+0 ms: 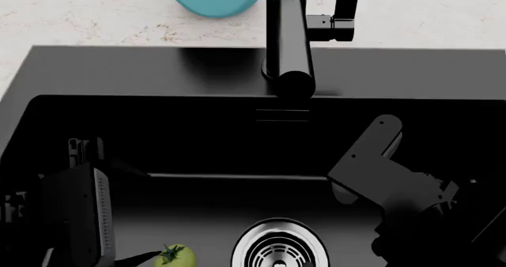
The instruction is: Pick the vegetables from the sink and place them on the cutting board.
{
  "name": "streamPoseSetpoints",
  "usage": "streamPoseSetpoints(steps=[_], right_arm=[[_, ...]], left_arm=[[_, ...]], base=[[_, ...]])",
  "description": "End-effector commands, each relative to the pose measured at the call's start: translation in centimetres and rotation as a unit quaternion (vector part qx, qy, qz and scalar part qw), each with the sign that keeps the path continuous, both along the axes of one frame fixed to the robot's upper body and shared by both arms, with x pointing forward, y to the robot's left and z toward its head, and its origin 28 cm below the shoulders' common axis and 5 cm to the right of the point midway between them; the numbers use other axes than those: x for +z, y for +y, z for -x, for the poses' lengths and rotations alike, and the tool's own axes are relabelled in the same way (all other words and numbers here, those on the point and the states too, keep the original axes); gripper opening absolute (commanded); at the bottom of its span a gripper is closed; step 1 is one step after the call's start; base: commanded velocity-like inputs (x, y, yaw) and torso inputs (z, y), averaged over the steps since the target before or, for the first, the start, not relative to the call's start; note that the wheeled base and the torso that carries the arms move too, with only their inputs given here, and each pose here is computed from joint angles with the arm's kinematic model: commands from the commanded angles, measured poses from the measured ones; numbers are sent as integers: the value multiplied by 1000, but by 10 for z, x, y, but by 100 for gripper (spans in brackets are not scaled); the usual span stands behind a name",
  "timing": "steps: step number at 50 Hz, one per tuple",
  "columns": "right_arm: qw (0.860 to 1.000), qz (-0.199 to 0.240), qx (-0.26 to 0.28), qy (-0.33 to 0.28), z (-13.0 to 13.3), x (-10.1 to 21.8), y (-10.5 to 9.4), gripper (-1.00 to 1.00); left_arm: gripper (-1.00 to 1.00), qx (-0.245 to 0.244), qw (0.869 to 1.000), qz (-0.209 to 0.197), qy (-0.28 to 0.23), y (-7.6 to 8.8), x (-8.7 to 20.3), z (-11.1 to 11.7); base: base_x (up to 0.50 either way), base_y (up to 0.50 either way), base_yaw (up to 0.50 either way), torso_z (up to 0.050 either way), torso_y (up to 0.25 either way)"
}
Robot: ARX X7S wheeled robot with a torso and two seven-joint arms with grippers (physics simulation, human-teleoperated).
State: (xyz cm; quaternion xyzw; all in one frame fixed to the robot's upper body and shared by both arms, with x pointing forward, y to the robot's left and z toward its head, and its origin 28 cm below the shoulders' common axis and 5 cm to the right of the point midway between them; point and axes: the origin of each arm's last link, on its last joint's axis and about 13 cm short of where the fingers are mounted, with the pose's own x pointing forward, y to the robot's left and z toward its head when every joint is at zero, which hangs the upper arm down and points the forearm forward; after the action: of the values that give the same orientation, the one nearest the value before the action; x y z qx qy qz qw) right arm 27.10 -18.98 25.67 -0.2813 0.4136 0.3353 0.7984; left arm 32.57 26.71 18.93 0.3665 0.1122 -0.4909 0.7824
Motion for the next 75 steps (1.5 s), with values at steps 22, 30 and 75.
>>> streamPoseSetpoints(steps=[22,30,75], right_arm=[[999,7,31,-23,-2,27,15,100],[999,9,35,-23,-5,27,17,100],[999,5,36,-12,-7,10,15,100]], left_arm=[[100,-86,985,-111,99,-32,22,-11],[100,-74,982,-133,112,-39,19,-21],[100,-62,976,-161,132,-55,-31,-56]], base=[[27,0,3,0,-23],[27,0,3,0,0],[29,0,3,0,0]])
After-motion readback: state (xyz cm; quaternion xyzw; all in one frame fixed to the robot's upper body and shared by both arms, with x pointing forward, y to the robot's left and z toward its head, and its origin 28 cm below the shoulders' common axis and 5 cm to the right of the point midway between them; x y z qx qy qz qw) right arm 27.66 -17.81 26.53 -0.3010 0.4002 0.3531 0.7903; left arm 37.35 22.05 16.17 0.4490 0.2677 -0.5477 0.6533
